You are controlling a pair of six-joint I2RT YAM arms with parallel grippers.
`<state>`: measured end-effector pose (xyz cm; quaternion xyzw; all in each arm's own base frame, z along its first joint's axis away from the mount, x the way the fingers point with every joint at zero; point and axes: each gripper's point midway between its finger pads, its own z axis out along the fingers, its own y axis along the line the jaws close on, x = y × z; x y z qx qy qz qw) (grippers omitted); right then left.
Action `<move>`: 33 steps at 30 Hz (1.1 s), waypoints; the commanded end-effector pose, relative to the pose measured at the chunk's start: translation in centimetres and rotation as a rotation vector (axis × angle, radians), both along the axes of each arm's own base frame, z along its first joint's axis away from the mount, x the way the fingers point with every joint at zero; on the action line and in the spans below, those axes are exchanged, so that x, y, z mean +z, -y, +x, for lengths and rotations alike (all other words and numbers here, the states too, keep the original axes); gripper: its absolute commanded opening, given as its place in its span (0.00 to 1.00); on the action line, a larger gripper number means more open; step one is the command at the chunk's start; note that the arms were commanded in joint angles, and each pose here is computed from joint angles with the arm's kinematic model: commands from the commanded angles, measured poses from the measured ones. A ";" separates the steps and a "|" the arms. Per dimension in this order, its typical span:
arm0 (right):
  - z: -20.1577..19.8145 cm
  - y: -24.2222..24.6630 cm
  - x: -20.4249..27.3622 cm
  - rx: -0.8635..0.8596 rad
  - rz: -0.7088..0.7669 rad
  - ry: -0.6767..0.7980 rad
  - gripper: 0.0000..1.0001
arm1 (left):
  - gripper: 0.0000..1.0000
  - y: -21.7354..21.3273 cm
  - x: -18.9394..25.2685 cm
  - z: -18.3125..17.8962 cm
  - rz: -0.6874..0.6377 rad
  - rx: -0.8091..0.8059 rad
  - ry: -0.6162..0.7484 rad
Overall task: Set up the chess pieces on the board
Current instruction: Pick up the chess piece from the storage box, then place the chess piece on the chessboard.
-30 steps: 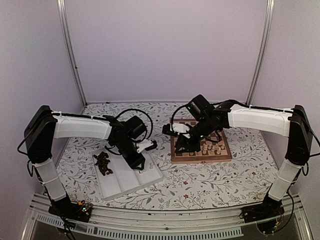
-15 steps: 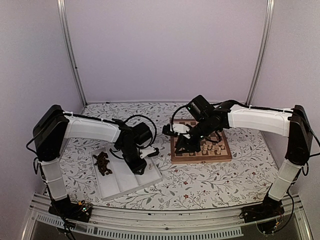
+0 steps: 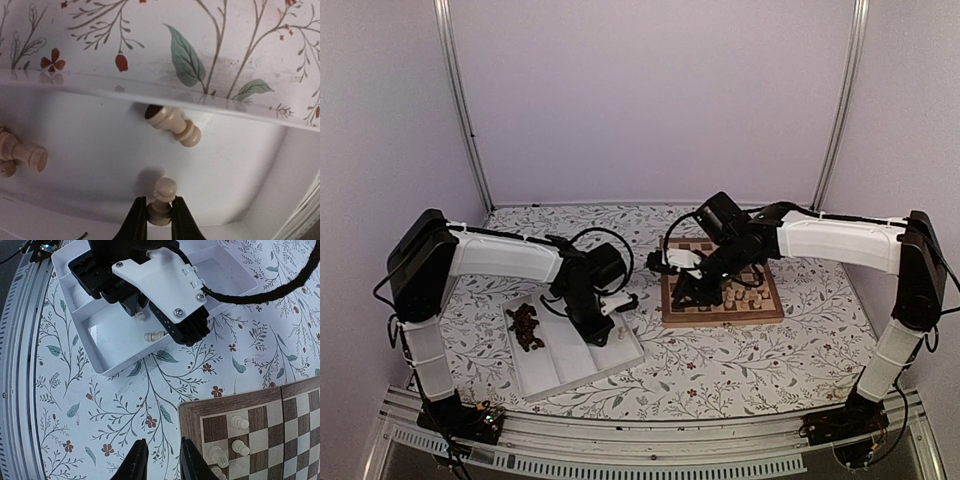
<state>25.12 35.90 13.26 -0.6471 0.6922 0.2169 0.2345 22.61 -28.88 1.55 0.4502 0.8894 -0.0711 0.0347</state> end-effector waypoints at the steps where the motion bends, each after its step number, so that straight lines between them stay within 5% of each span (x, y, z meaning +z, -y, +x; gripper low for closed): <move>1: 1.0 -0.9 6.4 -0.031 0.181 0.054 0.26 | 0.07 2.6 5.5 1.5 -0.169 -0.017 0.113; 11: 2.2 -2.4 11.3 -0.057 0.328 -0.182 0.26 | 0.05 8.7 18.6 4.8 -0.598 -0.134 0.393; 18: 2.7 -3.6 11.3 -0.040 0.333 -0.240 0.32 | 0.07 8.4 21.2 5.4 -0.842 -0.152 0.398; 33: 2.7 -5.4 10.6 0.005 0.353 -0.338 0.32 | 0.11 8.1 20.1 4.6 -0.867 -0.158 0.340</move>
